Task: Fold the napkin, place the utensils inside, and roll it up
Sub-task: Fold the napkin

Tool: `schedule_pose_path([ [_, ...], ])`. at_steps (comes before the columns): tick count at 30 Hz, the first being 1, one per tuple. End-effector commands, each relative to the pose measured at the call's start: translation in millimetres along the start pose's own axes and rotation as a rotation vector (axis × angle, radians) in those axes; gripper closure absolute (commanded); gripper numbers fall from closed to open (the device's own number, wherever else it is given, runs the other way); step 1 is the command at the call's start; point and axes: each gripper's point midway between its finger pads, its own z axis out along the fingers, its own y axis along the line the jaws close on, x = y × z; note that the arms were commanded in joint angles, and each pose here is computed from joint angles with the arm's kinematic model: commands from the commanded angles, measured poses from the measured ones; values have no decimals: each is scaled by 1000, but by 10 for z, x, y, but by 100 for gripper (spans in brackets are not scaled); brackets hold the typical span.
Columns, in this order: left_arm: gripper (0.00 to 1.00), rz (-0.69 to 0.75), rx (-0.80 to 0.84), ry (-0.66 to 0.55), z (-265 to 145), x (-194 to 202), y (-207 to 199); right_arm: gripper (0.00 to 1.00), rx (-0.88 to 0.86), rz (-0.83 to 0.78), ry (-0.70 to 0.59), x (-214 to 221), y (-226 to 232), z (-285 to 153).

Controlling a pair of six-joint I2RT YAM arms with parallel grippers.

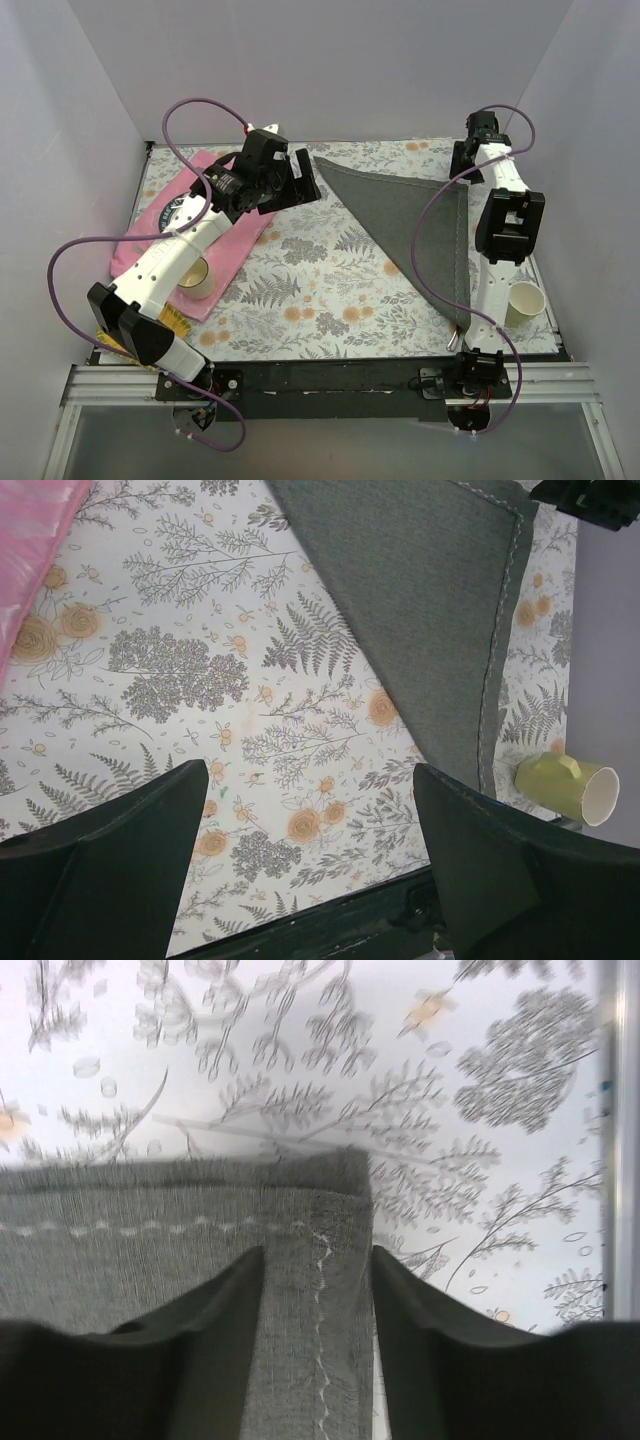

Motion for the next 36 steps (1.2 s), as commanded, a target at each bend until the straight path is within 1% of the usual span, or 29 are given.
schedule_pose_path([
  [1,17,-28,41,-7,44,9,-64,37,81,15,-92,-370,-196,-216],
  [3,18,-38,48,3,115,70,-54,36,62,65,-96,-371,-150,-348],
  [5,19,-60,64,-5,193,90,-70,36,3,120,-41,-221,-17,-448],
  [7,20,-70,106,-30,260,58,-141,36,-99,156,18,-36,274,-515],
  [8,20,-75,111,-34,301,67,-144,36,-121,158,17,-9,348,-639],
  [9,20,-77,108,-26,380,114,-122,36,-136,141,71,236,485,-608],
  [10,20,-74,128,-39,427,82,-168,36,-167,130,79,305,595,-651],
  [11,20,-70,124,-43,481,70,-164,36,-187,133,57,289,645,-752],
  [12,20,-64,106,-31,620,105,-139,36,-245,110,106,475,872,-796],
  [13,20,-57,108,-49,691,59,-147,37,-285,107,133,549,977,-867],
  [14,20,-57,93,-56,793,26,-95,37,-307,109,139,576,1041,-973],
  [15,20,-58,70,-50,959,36,-25,37,-332,85,167,704,1166,-1020],
  [18,20,-92,54,-104,1278,-171,134,38,-388,97,206,869,1319,-1210],
  [19,21,-116,43,-106,1516,-191,206,39,-398,115,254,1041,1332,-1224],
  [21,25,-156,25,-120,1775,-301,369,39,-425,135,254,1092,1359,-1374],
  [22,29,-176,27,-131,2002,-348,392,40,-424,137,248,1140,1334,-1457],
  [24,33,-177,30,-148,2266,-429,435,40,-431,133,250,1196,1321,-1535],
  [25,36,-159,35,-167,2499,-492,430,40,-430,118,247,1197,1296,-1599],
  [28,42,-138,36,-200,2795,-627,413,39,-402,92,258,1243,1207,-1726],
  [29,47,-132,37,-214,2951,-690,412,40,-401,90,259,1265,1194,-1751],
  [30,49,-130,40,-223,3039,-718,405,40,-401,91,256,1277,1186,-1777],
  [31,49,-134,32,-243,3100,-769,420,40,-405,94,236,1255,1176,-1848],
  [32,49,-138,20,-231,3258,-699,497,39,-410,98,232,1260,1177,-1870],
  [34,48,-144,35,-282,3299,-860,442,40,-421,101,229,1292,1179,-1923],
  [36,48,-149,37,-298,3388,-880,461,40,-418,98,231,1314,1164,-1940],
])
